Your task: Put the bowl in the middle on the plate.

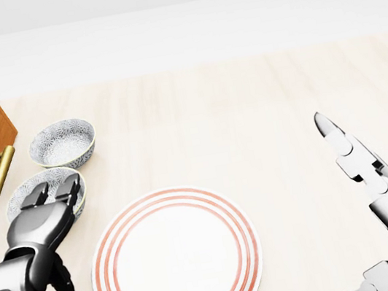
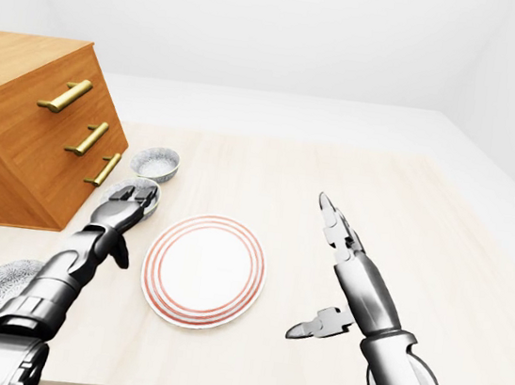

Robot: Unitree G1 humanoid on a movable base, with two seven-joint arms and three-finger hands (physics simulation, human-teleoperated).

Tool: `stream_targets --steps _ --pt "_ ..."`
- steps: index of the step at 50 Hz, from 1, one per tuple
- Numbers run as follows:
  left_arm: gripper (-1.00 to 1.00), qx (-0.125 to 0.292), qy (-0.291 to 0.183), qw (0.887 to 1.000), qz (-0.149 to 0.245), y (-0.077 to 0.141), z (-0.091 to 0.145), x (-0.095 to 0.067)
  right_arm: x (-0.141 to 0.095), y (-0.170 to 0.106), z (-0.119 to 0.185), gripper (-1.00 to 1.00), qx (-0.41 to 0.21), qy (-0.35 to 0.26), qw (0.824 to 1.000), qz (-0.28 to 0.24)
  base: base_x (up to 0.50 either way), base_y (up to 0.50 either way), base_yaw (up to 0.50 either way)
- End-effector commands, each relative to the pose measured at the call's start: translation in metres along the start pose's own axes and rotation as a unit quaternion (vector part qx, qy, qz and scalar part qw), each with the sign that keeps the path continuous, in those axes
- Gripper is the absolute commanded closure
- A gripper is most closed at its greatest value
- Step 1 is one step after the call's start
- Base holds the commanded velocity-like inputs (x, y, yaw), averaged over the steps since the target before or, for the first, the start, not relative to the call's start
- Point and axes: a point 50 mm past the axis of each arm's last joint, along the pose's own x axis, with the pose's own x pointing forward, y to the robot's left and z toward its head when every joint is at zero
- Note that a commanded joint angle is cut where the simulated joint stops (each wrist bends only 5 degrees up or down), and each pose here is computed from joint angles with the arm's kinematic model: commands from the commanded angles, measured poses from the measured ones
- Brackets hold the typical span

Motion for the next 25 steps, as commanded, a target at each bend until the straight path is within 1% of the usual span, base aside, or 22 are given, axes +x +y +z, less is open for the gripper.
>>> stream_targets --steps 1,13,25 --pt "-1.0 -0.009 -0.001 1.0 0.005 0.0 0.002 0.002 0.0 0.0 0.001 -1.0 -0.002 -0.002 1.0 0.001 0.15 0.01 0.0" --pt "-1.0 -0.01 -0.003 1.0 0.004 -0.001 0.004 0.003 0.0 0.0 0.0 -1.0 0.0 0.001 1.0 0.002 0.14 0.01 0.0" --pt "-1.0 -0.011 0.001 1.0 0.002 -0.004 0.004 0.005 0.001 0.002 -0.008 -1.0 0.012 0.013 1.0 0.001 0.14 0.01 0.0"
